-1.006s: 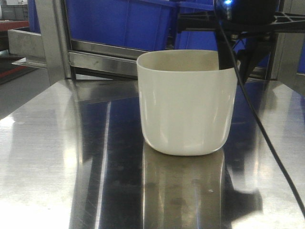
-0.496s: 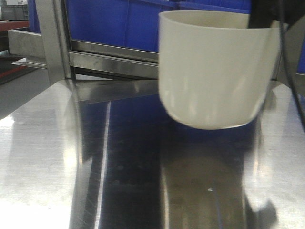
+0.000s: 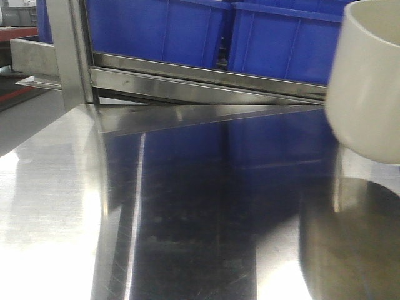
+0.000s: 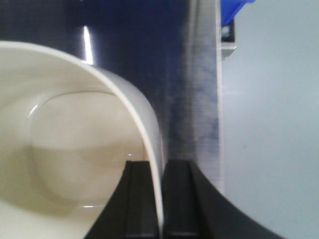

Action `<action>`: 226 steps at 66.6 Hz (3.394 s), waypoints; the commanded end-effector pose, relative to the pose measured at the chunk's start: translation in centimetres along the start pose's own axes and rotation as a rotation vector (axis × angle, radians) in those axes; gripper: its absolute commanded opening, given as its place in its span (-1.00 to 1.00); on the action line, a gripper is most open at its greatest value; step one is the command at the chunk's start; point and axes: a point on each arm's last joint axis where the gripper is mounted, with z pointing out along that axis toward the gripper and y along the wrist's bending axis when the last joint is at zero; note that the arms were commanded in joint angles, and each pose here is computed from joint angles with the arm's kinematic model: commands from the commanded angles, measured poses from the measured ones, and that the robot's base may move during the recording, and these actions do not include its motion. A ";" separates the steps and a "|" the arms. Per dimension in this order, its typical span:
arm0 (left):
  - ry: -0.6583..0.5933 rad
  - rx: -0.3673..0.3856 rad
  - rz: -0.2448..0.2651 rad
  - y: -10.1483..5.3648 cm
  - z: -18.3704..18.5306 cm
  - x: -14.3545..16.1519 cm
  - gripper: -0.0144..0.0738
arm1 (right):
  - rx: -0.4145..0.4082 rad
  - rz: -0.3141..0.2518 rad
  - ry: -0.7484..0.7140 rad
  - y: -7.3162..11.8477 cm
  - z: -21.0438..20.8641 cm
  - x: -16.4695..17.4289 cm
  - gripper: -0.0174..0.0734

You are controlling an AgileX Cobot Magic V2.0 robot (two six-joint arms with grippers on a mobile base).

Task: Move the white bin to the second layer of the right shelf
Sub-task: 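Lift the white bin with the right gripper and pull it aside, then drive the base away from the table holding the bin in the right gripper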

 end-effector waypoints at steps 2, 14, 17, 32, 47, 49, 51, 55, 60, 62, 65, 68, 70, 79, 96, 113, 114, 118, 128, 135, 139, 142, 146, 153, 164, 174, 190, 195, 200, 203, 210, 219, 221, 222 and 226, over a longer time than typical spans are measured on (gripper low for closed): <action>-0.064 0.002 -0.005 0.0 0.1 0.4 -0.48 | -0.001 -0.048 -0.206 -1.0 -2.9 0.3 -0.51; -0.064 0.002 -0.005 0.0 0.1 0.4 -0.48 | 0.000 -0.073 -0.289 -1.7 -4.9 3.3 -0.51; -0.064 0.002 -0.005 0.0 0.1 0.4 -0.48 | -0.001 -0.073 -0.312 -1.8 -5.5 4.1 -0.51; -0.064 0.002 -0.005 0.0 0.1 0.4 -0.48 | -0.010 -0.075 -0.450 -2.0 -8.7 7.7 -0.51; -0.064 0.002 -0.005 0.0 0.1 0.4 -0.48 | -0.015 -0.076 -0.533 -2.2 -10.1 10.2 -0.51; -0.064 0.002 -0.005 0.0 0.1 0.4 -0.48 | -0.015 -0.076 -0.542 -2.2 -10.2 10.5 -0.51; -0.064 0.002 -0.005 0.0 0.1 0.4 -0.48 | -0.016 -0.075 -0.550 -2.2 -10.2 10.7 -0.51; -0.064 0.002 -0.005 0.0 0.1 0.4 -0.48 | -0.018 -0.068 -0.567 -2.3 -10.4 11.0 -0.51; -0.064 0.002 -0.005 0.0 0.1 0.4 -0.48 | -0.020 -0.048 -0.582 -2.4 -10.6 11.4 -0.51; -0.064 0.002 -0.005 0.0 0.1 0.4 -0.48 | -0.016 -0.038 -0.585 -2.4 -10.6 11.5 -0.51; -0.064 0.002 -0.005 0.0 0.1 0.4 -0.48 | -0.014 -0.017 -0.587 -2.5 -10.6 11.5 -0.51; -0.064 0.002 -0.005 0.0 0.1 0.4 -0.48 | -0.002 0.001 -0.587 -2.7 -10.6 11.5 -0.51; -0.064 0.002 -0.005 0.0 0.1 0.4 -0.48 | 0.003 0.008 -0.587 -2.7 -10.5 11.6 -0.51; -0.064 0.002 -0.005 0.0 0.1 0.4 -0.48 | 0.014 0.013 -0.592 -2.8 -10.6 11.5 -0.51; -0.064 0.002 -0.005 0.0 0.1 0.4 -0.48 | 0.015 0.013 -0.591 -2.8 -10.6 11.5 -0.51; -0.064 0.002 -0.005 0.0 0.1 0.4 -0.48 | 0.015 0.013 -0.591 -2.8 -10.6 11.5 -0.51; -0.064 0.002 -0.005 0.0 0.1 0.4 -0.48 | 0.015 0.013 -0.591 -2.8 -10.6 11.5 -0.51; -0.064 0.002 -0.005 0.0 0.1 0.4 -0.48 | 0.015 0.013 -0.591 -2.8 -10.6 11.5 -0.51; -0.064 0.002 -0.005 0.0 0.1 0.4 -0.48 | 0.015 0.013 -0.591 -2.8 -10.6 11.5 -0.51; -0.064 0.002 -0.005 0.0 0.1 0.4 -0.48 | 0.015 0.013 -0.591 -2.8 -10.6 11.5 -0.51; -0.064 0.002 -0.005 0.0 0.1 0.4 -0.48 | 0.015 0.013 -0.591 -2.8 -10.6 11.5 -0.51; -0.064 0.002 -0.005 0.0 0.1 0.4 -0.48 | 0.015 0.013 -0.591 -2.8 -10.6 11.5 -0.51; -0.064 0.002 -0.005 0.0 0.1 0.4 -0.48 | 0.015 0.013 -0.591 -2.8 -10.6 11.5 -0.51; -0.064 0.002 -0.005 0.0 0.1 0.4 -0.48 | 0.015 0.013 -0.591 -2.8 -10.6 11.5 -0.51; -0.064 0.002 -0.005 0.0 0.1 0.4 -0.48 | 0.015 0.013 -0.591 -2.8 -10.6 11.5 -0.51; -0.064 0.002 -0.005 0.0 0.1 0.4 -0.48 | 0.015 0.013 -0.591 -2.8 -10.6 11.5 -0.51; -0.064 0.002 -0.005 0.0 0.1 0.4 -0.48 | 0.015 0.013 -0.591 -2.8 -10.6 11.5 -0.51; -0.064 0.002 -0.005 0.0 0.1 0.4 -0.48 | 0.015 0.013 -0.591 -2.8 -10.6 11.5 -0.51; -0.064 0.002 -0.005 0.0 0.1 0.4 -0.48 | 0.015 0.013 -0.591 -2.8 -10.6 11.5 -0.51; -0.064 0.002 -0.005 0.0 0.1 0.4 -0.48 | 0.015 0.013 -0.591 -2.8 -10.6 11.5 -0.51; -0.064 0.002 -0.005 0.0 0.1 0.4 -0.48 | 0.015 0.013 -0.591 -2.8 -10.6 11.5 -0.51; -0.064 0.002 -0.005 0.0 0.1 0.4 -0.48 | 0.015 0.013 -0.591 -2.8 -10.6 11.5 -0.51; -0.064 0.002 -0.005 0.0 0.1 0.4 -0.48 | 0.015 0.013 -0.591 -2.8 -10.6 11.5 -0.51; -0.064 0.002 -0.005 0.0 0.1 0.4 -0.48 | 0.015 0.013 -0.591 -2.8 -10.6 11.5 -0.51; -0.064 0.002 -0.005 0.0 0.1 0.4 -0.48 | 0.015 0.013 -0.591 -2.8 -10.6 11.5 -0.51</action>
